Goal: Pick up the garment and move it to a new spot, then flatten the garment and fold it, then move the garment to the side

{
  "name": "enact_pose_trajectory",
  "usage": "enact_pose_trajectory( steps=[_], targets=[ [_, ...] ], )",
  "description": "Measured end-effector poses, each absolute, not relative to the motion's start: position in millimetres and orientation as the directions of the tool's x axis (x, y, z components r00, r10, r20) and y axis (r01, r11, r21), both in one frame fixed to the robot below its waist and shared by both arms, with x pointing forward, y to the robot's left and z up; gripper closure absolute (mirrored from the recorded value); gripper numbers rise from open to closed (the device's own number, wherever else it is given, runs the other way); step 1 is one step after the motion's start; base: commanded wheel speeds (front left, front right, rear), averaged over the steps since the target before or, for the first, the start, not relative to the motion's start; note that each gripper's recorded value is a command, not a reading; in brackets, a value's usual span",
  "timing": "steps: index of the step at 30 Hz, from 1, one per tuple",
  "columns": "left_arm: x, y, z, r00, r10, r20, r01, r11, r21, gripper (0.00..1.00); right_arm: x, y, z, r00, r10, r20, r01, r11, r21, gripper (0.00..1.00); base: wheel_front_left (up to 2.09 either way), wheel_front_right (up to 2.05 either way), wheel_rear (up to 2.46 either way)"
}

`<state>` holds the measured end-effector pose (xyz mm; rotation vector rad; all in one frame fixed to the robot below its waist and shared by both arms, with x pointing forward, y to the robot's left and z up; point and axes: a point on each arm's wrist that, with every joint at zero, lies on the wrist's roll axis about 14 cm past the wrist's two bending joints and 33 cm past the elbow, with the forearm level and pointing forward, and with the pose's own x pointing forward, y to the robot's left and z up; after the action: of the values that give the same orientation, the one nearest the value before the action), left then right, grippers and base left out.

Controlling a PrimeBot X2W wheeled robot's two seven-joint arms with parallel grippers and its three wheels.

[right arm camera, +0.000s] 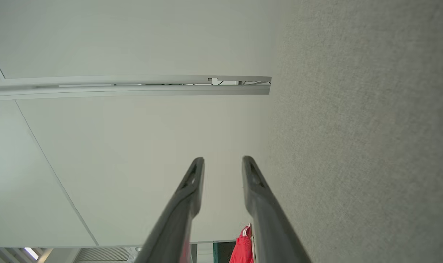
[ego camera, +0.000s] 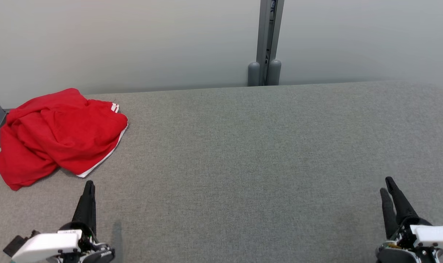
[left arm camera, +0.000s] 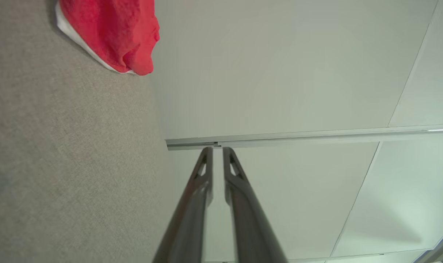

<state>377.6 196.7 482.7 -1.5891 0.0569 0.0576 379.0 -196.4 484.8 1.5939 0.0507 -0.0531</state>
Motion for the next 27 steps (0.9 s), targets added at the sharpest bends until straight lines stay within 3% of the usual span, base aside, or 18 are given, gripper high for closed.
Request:
enact_pose_trajectory(
  steps=[13, 27],
  targets=[
    [371.0, 186.2, 471.5, 0.994, 0.003, -0.108, -0.108, 0.040, -0.993, 0.00, 371.9, -195.7, 471.0, 0.993, -0.031, -0.110, 0.111, 0.029, 0.993, 0.00, 0.00, 0.00, 0.00],
    [376.3, 173.8, 486.4, 0.996, -0.013, -0.085, -0.078, 0.285, -0.955, 0.00, 375.6, -203.9, 488.9, 0.996, -0.071, -0.054, 0.071, 0.262, 0.962, 0.00, 0.00, 0.00, 0.00]
  ],
)
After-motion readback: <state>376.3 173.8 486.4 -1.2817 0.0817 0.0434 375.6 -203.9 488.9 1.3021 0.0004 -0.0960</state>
